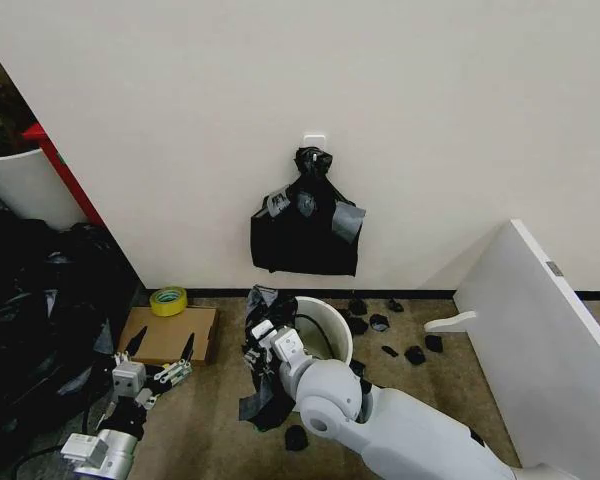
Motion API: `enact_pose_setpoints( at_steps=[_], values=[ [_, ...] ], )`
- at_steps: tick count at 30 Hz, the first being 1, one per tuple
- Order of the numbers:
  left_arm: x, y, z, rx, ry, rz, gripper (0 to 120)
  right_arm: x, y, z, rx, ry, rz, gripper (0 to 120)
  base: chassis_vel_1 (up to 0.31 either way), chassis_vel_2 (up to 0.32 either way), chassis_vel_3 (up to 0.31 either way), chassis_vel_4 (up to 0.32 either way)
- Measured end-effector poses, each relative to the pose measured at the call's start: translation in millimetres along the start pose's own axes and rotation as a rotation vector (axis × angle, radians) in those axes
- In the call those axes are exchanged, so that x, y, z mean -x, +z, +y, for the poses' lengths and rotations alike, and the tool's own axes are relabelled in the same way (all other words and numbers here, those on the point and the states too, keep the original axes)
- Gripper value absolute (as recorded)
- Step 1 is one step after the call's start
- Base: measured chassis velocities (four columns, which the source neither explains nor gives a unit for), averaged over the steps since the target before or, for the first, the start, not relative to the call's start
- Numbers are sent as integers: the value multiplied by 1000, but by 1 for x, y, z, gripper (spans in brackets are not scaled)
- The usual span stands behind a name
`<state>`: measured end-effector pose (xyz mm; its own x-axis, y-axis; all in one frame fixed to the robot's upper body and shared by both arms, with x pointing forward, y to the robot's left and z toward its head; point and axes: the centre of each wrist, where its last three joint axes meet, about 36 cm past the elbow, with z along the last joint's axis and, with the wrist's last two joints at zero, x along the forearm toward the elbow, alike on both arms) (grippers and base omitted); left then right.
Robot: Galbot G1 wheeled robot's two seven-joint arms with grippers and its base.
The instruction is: Place the garbage bag over the trash bin.
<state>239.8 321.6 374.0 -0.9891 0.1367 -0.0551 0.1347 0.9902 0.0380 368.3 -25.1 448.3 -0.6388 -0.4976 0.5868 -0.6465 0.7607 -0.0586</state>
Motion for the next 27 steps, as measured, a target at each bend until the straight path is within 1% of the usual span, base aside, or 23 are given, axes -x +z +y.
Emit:
enact_pose_setpoints(
  at_steps=[1, 2, 5, 6, 7, 9, 15, 19, 22, 23, 27],
  values=[
    [0, 0, -1, -1, -1, 1, 100, 0, 1, -1, -2, 6, 1, 29, 0, 0, 0, 0],
    [0, 1, -1, -1, 0, 1, 100, 0, 1, -2, -2, 8, 1, 27, 0, 0, 0, 0],
    [0, 1, -3, -2, 2, 8, 100, 0, 0, -4, 4, 26, 1, 13, 0, 0, 0, 0],
    [1, 1, -4, -2, 3, 10, 100, 0, 1, -5, 8, 28, 3, 9, 0, 0, 0, 0],
    [1, 1, -4, -2, 3, 10, 100, 0, 1, -5, 8, 28, 3, 9, 0, 0, 0, 0],
    [2, -1, -5, -2, 9, 16, 100, -1, 3, -5, 19, 39, 6, 1, 0, 0, 0, 0],
    [5, -4, -6, 6, 39, 42, 99, -10, 7, -9, 65, 78, 4, 0, 0, 0, 0, 0],
    [11, -7, -8, 29, 92, 69, 99, -22, 13, -18, 134, 107, -18, 0, 0, 0, 0, 0],
    [18, -7, -17, 35, 165, 115, 99, -28, 18, -21, 189, 120, -44, 0, 0, 0, 0, 0],
    [18, -7, -17, 35, 165, 115, 99, -28, 18, -21, 189, 120, -44, 0, 0, 0, 0, 0],
    [31, -8, -31, 19, 243, 192, 99, -32, 21, -23, 217, 128, -58, 0, 0, 0, 0, 0]
  ],
)
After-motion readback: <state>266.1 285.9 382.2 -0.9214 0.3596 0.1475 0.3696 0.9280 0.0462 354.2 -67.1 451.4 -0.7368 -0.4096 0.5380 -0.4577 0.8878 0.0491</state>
